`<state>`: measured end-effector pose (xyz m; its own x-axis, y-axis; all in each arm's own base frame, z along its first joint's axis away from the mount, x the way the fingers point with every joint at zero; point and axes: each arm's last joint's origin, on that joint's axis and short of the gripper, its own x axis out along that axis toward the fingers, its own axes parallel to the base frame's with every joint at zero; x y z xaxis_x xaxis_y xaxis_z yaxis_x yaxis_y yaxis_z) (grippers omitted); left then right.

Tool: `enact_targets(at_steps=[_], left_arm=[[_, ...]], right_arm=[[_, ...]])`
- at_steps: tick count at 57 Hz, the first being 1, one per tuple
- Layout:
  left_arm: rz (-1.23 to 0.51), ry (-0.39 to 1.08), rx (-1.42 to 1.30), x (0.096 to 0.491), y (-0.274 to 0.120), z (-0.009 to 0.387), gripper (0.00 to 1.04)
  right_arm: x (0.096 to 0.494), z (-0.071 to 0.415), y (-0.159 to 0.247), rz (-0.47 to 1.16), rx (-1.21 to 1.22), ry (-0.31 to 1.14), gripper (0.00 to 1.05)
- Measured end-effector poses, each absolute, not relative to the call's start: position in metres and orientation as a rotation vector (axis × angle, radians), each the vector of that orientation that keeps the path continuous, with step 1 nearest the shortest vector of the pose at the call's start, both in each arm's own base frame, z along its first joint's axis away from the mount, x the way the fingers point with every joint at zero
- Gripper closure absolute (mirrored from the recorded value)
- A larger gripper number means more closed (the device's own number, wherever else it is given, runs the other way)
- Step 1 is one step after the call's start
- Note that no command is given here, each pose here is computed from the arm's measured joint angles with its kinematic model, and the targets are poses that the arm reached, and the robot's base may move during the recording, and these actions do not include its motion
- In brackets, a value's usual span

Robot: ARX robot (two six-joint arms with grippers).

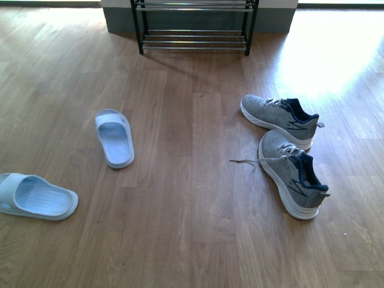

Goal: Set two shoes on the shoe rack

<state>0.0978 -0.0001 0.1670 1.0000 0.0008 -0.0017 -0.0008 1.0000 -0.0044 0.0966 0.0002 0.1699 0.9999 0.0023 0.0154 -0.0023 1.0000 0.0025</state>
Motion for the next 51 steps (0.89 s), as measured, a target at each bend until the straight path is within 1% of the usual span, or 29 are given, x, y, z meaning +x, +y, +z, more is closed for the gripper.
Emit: enact_targets(at_steps=[51], left_arm=[[-0.003, 0.001, -0.004, 0.0978, -0.0002, 0.1672, 0.09]], right_arm=[[0.0966, 0.1699, 0.0000, -0.002, 0.003, -0.015, 0.09]])
